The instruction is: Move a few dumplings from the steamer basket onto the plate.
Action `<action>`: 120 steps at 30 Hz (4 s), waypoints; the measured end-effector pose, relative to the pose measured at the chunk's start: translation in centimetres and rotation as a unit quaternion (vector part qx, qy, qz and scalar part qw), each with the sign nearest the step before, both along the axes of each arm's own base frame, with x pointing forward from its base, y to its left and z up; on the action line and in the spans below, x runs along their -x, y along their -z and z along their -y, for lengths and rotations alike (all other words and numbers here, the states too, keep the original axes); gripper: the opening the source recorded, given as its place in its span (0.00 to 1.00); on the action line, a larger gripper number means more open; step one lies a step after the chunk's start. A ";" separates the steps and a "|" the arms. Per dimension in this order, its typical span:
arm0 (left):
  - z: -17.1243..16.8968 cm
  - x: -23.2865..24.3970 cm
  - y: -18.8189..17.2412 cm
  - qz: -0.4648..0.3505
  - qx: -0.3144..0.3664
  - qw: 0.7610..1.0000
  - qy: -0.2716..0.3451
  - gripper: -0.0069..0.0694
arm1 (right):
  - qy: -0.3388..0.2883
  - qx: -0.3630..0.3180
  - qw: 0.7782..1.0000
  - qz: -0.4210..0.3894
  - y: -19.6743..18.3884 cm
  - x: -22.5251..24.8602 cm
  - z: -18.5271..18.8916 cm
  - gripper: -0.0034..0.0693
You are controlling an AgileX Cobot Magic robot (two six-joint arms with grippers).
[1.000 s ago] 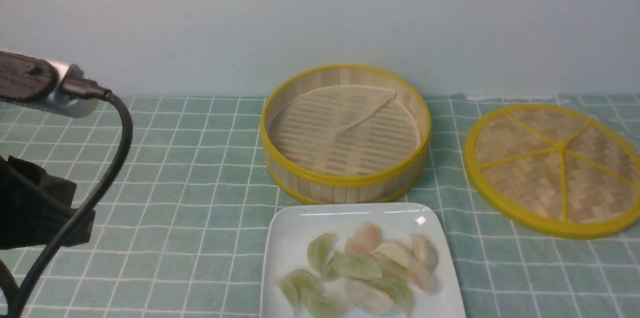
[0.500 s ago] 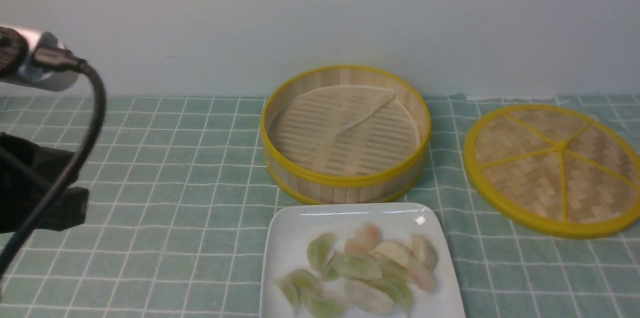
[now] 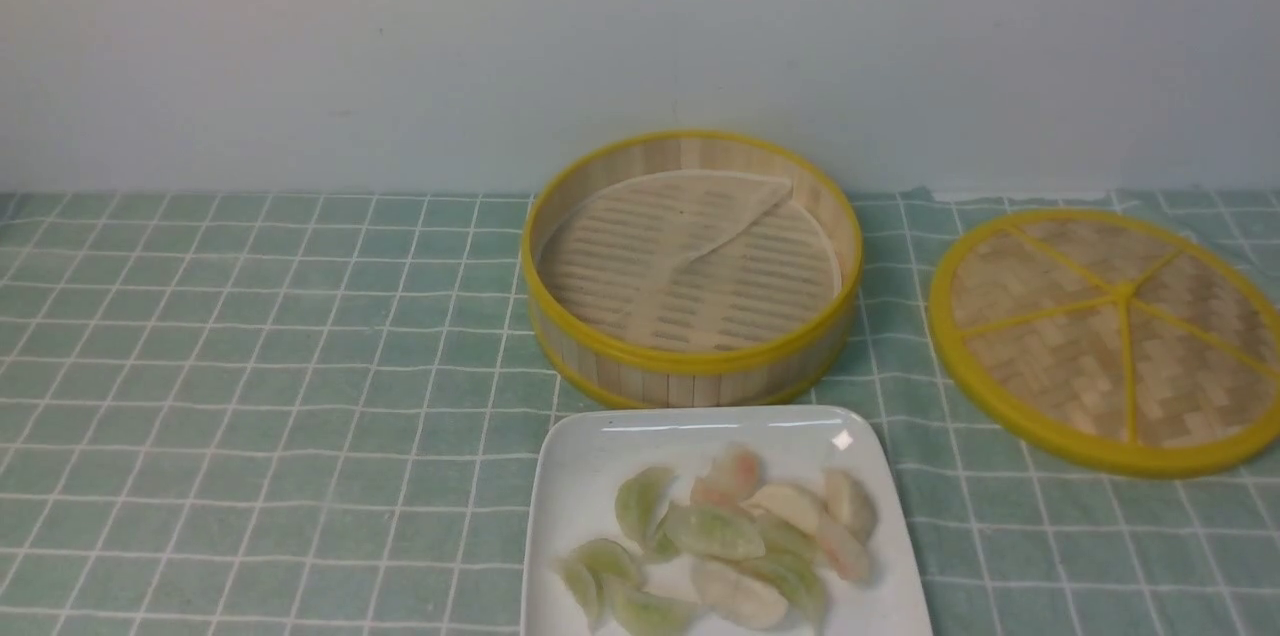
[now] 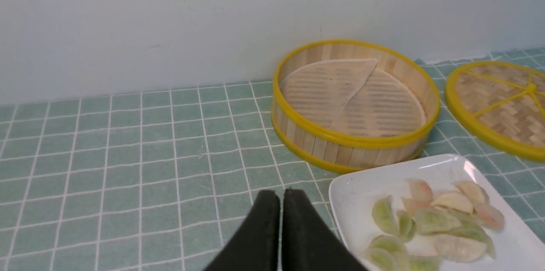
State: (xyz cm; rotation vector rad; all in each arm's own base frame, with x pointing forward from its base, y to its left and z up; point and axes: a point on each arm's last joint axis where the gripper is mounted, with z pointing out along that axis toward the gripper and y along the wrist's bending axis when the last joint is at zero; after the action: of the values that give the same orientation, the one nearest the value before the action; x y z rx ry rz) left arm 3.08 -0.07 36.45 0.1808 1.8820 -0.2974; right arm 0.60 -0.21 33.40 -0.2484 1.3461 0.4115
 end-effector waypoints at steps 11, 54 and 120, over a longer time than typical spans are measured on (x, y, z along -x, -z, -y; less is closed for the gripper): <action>-0.2 0.4 0.2 -0.008 -0.003 1.000 -0.001 0.08 | 0.000 0.000 1.000 0.000 0.0 0.0 0.0 0.03; 0.2 -2.1 19.4 0.004 -0.039 0.992 -0.121 0.08 | 0.000 -0.001 1.000 0.000 0.0 0.0 0.0 0.03; 0.2 -2.1 19.4 0.005 -0.037 0.992 -0.121 0.08 | 0.213 0.021 0.952 -0.220 15.4 -4.8 -0.1 0.03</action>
State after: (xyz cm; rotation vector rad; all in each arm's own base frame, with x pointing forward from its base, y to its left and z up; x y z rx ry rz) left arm 5.21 -0.26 17.09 0.0025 1.8838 -0.0603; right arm 5.38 -0.11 18.03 0.1114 1.7961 0.0711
